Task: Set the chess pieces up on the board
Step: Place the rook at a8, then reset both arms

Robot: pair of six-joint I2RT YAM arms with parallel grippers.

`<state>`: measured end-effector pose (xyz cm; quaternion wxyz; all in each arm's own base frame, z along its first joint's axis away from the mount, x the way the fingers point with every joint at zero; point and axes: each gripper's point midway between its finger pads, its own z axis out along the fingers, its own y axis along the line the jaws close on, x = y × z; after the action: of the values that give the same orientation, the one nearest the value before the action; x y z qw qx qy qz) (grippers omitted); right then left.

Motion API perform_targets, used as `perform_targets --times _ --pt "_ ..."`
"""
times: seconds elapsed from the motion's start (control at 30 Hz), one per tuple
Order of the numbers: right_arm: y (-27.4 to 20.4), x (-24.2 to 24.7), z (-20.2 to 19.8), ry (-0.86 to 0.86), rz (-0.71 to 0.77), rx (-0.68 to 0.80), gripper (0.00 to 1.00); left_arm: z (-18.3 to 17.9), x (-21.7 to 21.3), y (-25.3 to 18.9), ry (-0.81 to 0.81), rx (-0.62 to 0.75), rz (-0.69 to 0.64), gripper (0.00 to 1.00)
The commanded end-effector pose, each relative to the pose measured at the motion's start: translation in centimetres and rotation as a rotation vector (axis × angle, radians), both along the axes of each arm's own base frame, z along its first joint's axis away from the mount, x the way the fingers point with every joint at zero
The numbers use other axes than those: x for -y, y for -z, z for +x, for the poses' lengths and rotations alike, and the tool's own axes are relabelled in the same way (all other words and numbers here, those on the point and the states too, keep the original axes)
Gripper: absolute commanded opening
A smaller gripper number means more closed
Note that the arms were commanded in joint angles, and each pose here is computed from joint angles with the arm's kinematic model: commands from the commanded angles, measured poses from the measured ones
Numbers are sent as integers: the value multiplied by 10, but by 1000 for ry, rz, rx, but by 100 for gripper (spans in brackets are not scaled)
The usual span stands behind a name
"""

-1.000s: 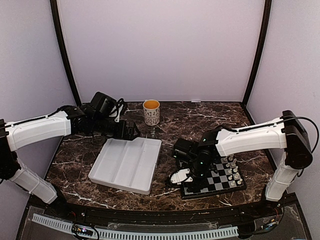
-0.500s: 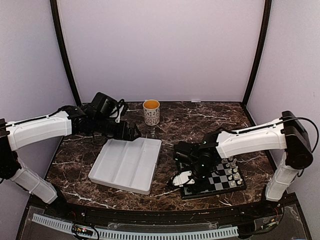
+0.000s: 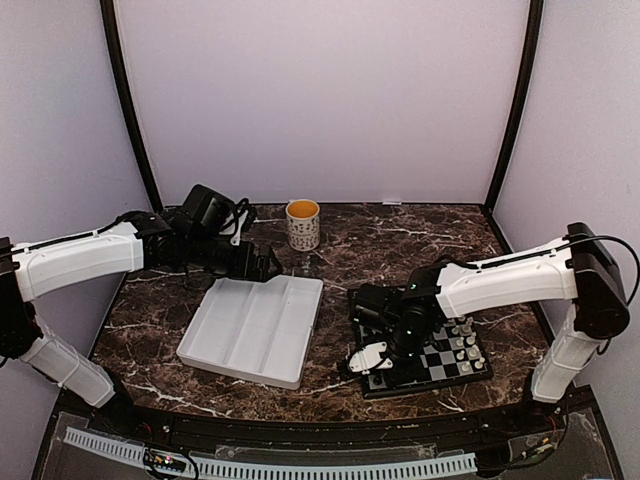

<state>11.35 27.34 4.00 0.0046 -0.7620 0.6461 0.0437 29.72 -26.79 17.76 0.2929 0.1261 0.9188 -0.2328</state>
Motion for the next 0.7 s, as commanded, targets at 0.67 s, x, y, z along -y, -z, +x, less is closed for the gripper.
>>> perform_targets --times 0.67 --pt "-10 3 9 24 33 43 24 -1 4 -1 5 -5 -32 99"
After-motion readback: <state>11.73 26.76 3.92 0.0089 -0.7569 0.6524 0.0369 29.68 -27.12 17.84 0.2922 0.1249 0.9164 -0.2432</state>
